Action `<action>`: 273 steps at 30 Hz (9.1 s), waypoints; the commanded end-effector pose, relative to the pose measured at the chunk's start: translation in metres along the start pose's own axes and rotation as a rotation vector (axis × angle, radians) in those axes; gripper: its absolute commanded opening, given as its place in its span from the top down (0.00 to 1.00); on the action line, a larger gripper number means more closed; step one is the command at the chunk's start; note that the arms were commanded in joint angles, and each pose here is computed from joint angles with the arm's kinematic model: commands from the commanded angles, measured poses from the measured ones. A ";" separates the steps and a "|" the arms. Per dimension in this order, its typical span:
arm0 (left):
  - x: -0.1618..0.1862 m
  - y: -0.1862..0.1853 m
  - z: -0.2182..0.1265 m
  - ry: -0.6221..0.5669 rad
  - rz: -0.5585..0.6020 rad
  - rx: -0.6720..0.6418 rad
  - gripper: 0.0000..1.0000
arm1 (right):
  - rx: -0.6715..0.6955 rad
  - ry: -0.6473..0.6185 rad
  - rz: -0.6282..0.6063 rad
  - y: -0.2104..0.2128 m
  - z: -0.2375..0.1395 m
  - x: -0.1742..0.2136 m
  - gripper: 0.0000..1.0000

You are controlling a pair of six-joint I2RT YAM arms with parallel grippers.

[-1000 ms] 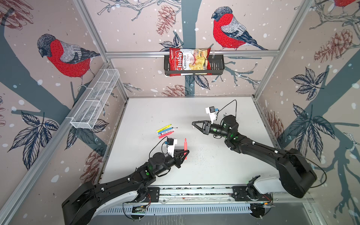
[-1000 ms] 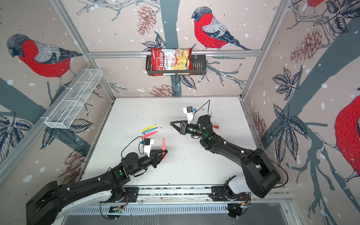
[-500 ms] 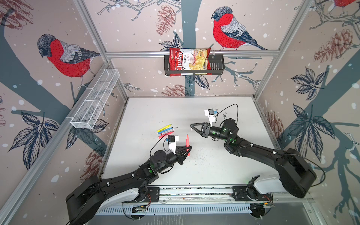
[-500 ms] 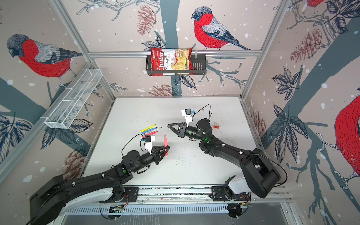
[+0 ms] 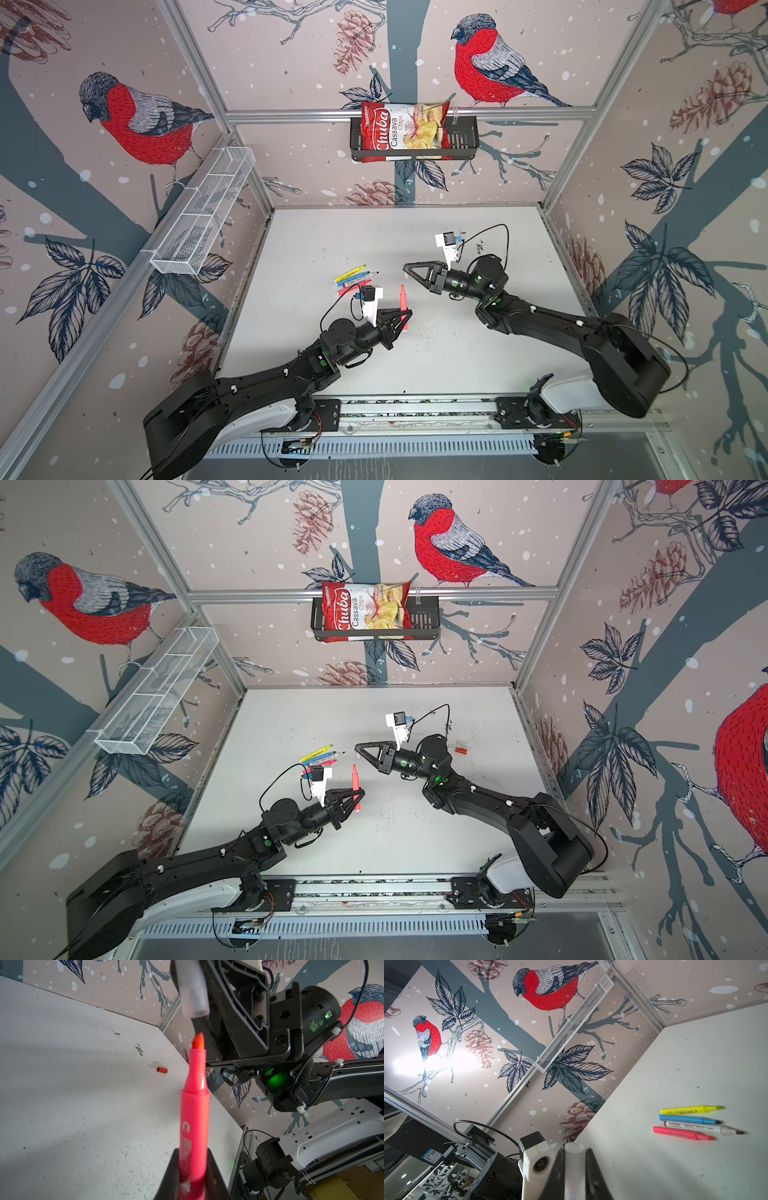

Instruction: Insert the pens into the pen caps

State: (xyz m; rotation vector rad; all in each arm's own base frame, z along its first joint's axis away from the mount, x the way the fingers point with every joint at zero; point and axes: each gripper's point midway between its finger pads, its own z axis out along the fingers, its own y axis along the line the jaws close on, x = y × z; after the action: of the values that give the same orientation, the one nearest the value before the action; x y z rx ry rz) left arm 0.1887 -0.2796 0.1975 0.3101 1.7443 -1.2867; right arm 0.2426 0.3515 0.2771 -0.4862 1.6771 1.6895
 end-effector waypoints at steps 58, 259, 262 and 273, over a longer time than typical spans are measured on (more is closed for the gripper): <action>-0.042 -0.030 -0.007 -0.139 -0.011 0.087 1.00 | -0.137 -0.019 -0.021 0.031 -0.001 0.023 0.85; -0.055 -0.009 -0.033 -0.149 0.155 -0.046 1.00 | 0.202 0.294 -0.365 0.056 0.012 0.052 0.48; -0.055 -0.010 -0.032 -0.148 0.159 -0.046 1.00 | 0.193 0.299 -0.367 0.056 0.016 0.052 0.49; -0.058 -0.013 -0.030 -0.150 0.168 -0.038 1.00 | 0.217 0.345 -0.348 0.039 0.027 0.063 0.59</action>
State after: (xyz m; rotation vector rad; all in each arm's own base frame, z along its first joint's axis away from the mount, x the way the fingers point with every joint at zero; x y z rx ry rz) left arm 0.1967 -0.2421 0.2363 0.3231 1.6408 -1.1133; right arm 0.1788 0.3912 0.2593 -0.9228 1.8847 1.1946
